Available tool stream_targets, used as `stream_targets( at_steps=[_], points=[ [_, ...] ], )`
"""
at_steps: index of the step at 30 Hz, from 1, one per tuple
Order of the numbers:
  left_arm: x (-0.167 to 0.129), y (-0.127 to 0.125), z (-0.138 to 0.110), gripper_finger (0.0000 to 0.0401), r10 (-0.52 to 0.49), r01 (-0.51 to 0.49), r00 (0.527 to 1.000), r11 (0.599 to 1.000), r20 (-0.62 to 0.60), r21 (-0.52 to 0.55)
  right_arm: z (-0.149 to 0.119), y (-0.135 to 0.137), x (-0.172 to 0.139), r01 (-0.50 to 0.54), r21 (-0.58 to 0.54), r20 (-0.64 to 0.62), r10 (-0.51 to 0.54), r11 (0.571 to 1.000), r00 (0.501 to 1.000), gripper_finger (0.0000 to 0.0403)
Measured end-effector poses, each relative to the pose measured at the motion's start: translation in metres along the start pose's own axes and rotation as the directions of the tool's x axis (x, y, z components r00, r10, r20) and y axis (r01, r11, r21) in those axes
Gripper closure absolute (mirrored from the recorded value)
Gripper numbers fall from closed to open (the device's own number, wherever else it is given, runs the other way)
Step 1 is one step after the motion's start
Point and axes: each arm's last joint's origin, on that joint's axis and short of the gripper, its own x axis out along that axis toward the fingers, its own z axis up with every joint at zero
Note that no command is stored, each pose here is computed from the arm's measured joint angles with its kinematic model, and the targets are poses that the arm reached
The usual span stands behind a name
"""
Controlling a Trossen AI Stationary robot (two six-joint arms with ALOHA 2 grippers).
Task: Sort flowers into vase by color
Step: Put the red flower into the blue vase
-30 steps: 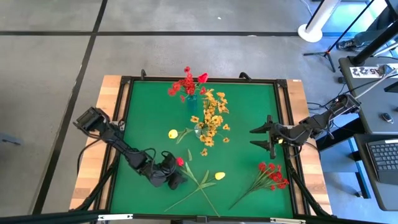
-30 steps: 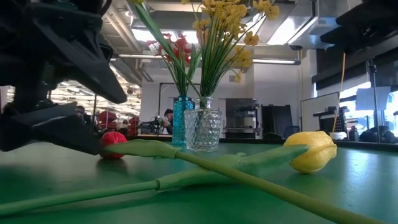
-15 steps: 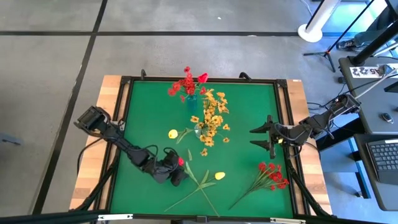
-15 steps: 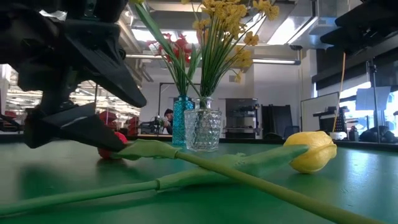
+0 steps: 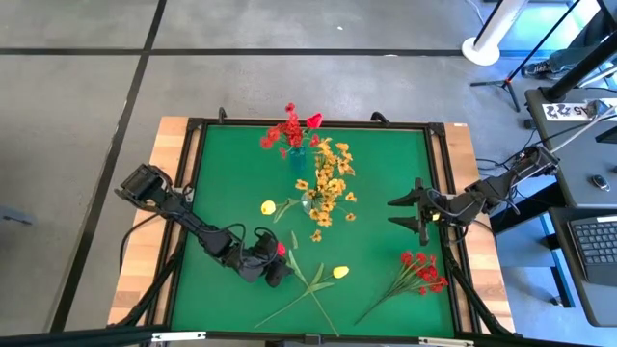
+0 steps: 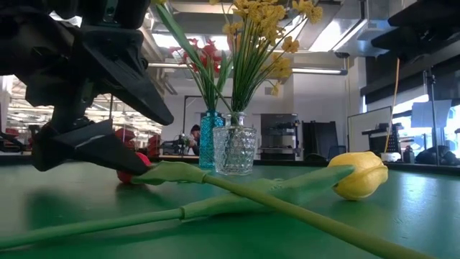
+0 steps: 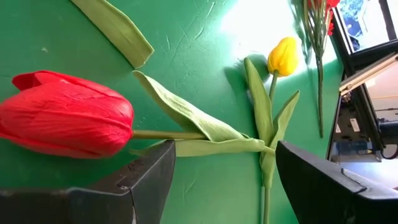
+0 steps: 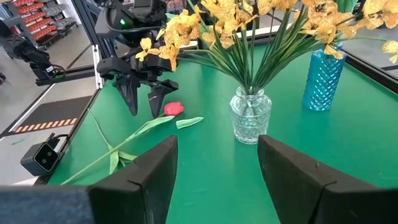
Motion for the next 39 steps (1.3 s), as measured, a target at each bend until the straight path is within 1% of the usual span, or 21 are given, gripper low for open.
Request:
stream_targets(
  at_steps=[9, 29, 32, 39],
  points=[
    [0.002, 0.001, 0.004, 0.0131, 0.006, -0.006, 1.000, 1.000, 0.011, -0.010, 0.001, 0.000, 0.000, -0.001, 0.001, 0.002, 0.001, 1.000, 1.000, 0.0183],
    [0.009, 0.006, 0.022, 0.0132, 0.041, -0.038, 0.998, 0.998, 0.055, -0.050, -0.001, -0.001, 0.000, 0.007, -0.002, -0.019, -0.007, 1.000, 1.000, 0.0183],
    [0.009, 0.006, 0.023, 0.0144, 0.045, -0.042, 0.997, 0.998, 0.063, -0.050, -0.001, -0.001, 0.000, 0.006, -0.001, -0.019, -0.006, 1.000, 1.000, 0.0183],
    [0.009, 0.006, 0.023, 0.0203, 0.046, -0.043, 0.997, 0.998, 0.065, -0.050, -0.001, -0.001, 0.000, 0.006, 0.005, -0.019, -0.006, 1.000, 1.000, 0.0183]
  ],
)
